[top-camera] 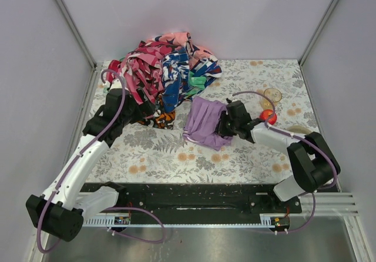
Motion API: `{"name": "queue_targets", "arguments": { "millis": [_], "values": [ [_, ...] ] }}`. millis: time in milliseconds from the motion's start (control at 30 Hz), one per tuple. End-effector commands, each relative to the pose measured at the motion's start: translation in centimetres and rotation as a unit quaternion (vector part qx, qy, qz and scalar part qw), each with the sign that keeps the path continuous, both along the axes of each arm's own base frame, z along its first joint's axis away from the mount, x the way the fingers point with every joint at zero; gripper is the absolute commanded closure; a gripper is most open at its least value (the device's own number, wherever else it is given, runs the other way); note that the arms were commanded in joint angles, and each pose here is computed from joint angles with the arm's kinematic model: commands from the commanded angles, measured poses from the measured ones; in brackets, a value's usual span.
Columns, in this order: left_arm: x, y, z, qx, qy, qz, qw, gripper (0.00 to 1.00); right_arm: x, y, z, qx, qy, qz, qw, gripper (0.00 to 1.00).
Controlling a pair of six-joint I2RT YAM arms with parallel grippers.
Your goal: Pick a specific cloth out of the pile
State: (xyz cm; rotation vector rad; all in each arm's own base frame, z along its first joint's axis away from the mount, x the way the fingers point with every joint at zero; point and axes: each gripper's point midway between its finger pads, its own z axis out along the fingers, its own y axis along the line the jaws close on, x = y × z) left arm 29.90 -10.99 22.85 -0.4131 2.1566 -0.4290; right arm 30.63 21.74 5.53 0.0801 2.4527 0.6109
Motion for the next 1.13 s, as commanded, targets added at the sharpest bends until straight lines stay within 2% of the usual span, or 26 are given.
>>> {"name": "queue_targets", "arguments": {
  "millis": [0, 100, 133, 167, 200, 333, 433, 600, 667, 733, 1100],
  "values": [
    [-0.3, 0.0, 0.8, -0.007, -0.009, 0.000, 1.000, 0.01, 2.1, -1.4, 2.1, -0.058, -0.023, -0.029, 0.998, 0.61],
    [-1.0, 1.0, 1.0, 0.008, -0.009, 0.013, 1.000, 0.01, 2.3, -2.6, 6.1, -0.080, -0.046, -0.037, 0.995, 0.34],
    [-1.2, 1.2, 1.3, 0.010, -0.014, 0.016, 1.000, 0.01, 2.2, -2.9, 7.8, -0.081, -0.058, -0.042, 0.994, 0.21],
    [-1.4, 1.4, 1.6, 0.014, -0.019, 0.016, 1.000, 0.01, 2.1, -3.3, 10.0, -0.077, -0.076, -0.048, 0.993, 0.03],
    [-1.6, 1.7, 1.7, 0.018, -0.020, 0.019, 0.999, 0.01, 1.7, -3.9, 11.6, -0.077, -0.089, -0.056, 0.992, 0.00],
    [-2.2, 2.7, 2.7, 0.025, -0.034, 0.036, 0.998, 0.01, 1.0, -7.9, 18.9, -0.078, -0.192, -0.128, 0.970, 0.00],
    [-2.7, 3.4, 3.6, 0.025, -0.048, 0.049, 0.997, 0.01, 0.3, -11.4, 22.5, -0.112, -0.254, -0.175, 0.945, 0.01],
    [-3.5, 4.3, 4.6, 0.032, -0.064, 0.061, 0.996, 0.01, -1.1, -17.5, 26.0, -0.178, -0.300, -0.285, 0.893, 0.01],
    [-3.7, 4.6, 4.7, 0.034, -0.064, 0.066, 0.995, 0.01, -1.5, -18.9, 26.4, -0.206, -0.305, -0.304, 0.878, 0.01],
    [-3.9, 4.8, 4.8, 0.031, -0.065, 0.074, 0.995, 0.01, -1.8, -19.3, 26.4, -0.218, -0.305, -0.304, 0.876, 0.01],
    [-4.1, 5.0, 4.8, 0.030, -0.067, 0.080, 0.994, 0.01, -2.3, -18.7, 26.8, -0.185, -0.343, -0.282, 0.877, 0.01]
  ]
}}
